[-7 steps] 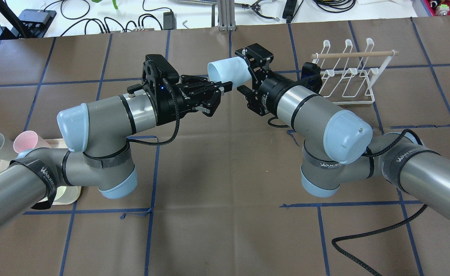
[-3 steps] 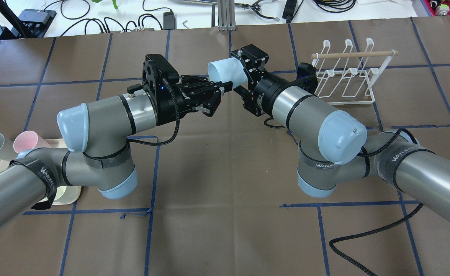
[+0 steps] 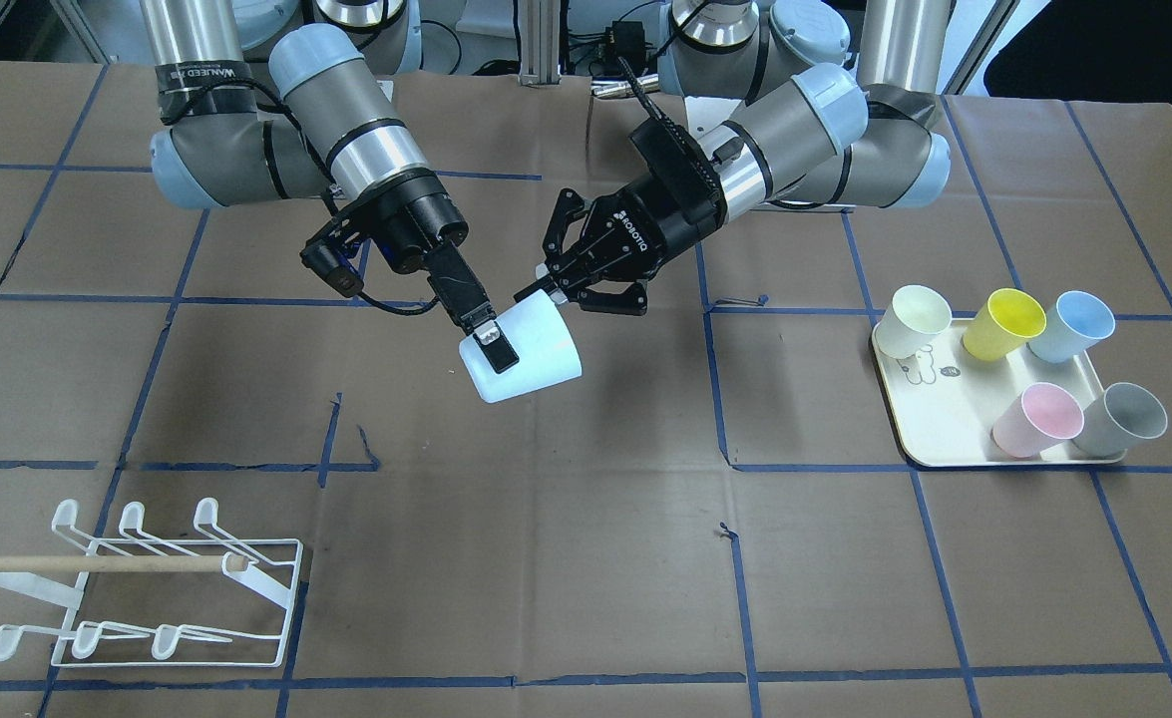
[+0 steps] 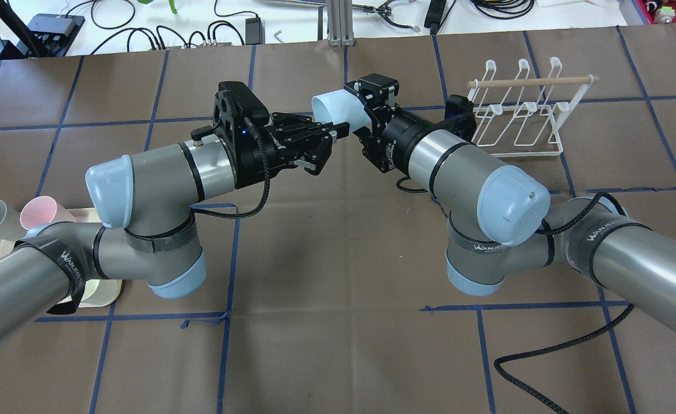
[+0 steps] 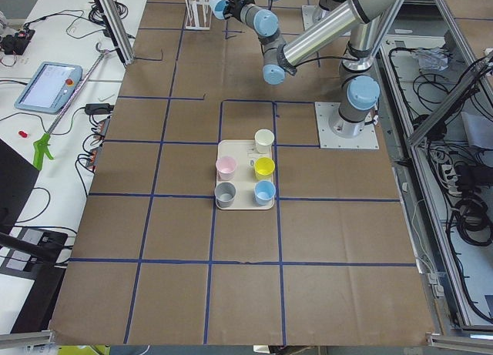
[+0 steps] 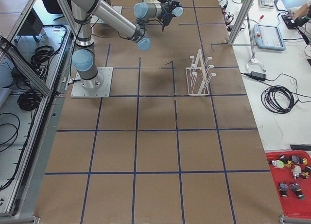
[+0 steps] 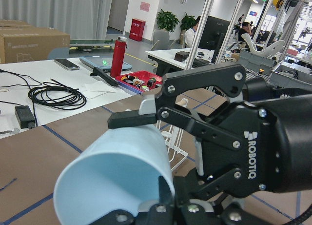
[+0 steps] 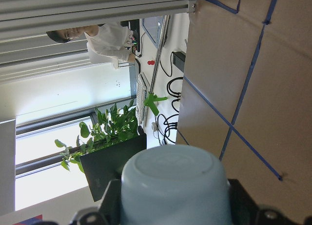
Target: Transfer IKEA cup to right arm and place on rack
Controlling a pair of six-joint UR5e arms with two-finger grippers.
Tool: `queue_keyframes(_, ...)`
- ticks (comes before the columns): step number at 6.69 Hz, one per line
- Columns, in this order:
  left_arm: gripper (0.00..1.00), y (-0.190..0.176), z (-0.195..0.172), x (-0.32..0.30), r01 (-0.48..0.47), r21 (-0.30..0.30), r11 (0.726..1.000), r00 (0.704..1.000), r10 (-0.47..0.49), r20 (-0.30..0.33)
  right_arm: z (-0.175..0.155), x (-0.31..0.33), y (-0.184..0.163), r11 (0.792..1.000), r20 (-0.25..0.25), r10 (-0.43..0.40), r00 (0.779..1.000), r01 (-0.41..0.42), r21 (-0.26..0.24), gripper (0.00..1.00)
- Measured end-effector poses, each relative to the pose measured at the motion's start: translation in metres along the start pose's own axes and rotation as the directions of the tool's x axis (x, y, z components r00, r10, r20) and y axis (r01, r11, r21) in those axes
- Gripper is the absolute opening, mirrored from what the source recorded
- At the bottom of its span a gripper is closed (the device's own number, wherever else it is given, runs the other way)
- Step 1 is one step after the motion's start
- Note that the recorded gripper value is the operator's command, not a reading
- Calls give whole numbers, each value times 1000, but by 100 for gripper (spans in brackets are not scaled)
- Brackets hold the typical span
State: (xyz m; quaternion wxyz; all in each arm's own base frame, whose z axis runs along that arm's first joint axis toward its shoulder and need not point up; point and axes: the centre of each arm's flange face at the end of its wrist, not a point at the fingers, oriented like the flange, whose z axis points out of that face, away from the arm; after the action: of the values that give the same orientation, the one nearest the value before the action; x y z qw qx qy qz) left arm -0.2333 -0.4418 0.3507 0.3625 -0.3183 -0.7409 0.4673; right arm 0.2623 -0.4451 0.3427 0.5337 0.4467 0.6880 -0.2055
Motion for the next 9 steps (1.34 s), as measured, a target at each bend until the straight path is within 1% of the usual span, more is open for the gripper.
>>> queue_keyframes(2, 62, -1, 0, 0, -3, 1, 1000, 1000, 3, 5, 0, -1, 0, 1000, 0, 1, 1000, -1, -2, 39)
queue_keyframes(3, 93, -2, -1, -1, 2, 3, 1000, 1000, -2, 11, -1, -1, 1, 1000, -1, 2, 1000, -2, -3, 38)
queue_keyframes(4, 98, -3, -1, -2, 25, 7, 1000, 1000, -25, 15, -1, -2, 0, 1000, 0, 2, 1000, -2, -3, 34)
queue_keyframes(5, 99, -5, -2, -4, 48, 17, 999, 999, -48, 21, 0, -5, 0, 1000, 1, 2, 1000, -2, -4, 33)
queue_keyframes(6, 99, -6, -5, -5, 53, 28, 998, 998, -54, 31, 1, -8, 0, 1000, 1, 3, 1000, -3, -5, 30)
queue_keyframes(7, 99, -7, -10, -9, 49, 39, 998, 997, -51, 57, 2, -9, -1, 1000, 0, 3, 1000, -3, -5, 25)
queue_keyframes(9, 99, -5, -37, -37, 60, 68, 996, 986, -70, 154, 4, -9, -2, 1000, 0, 0, 1000, 0, -2, 22)
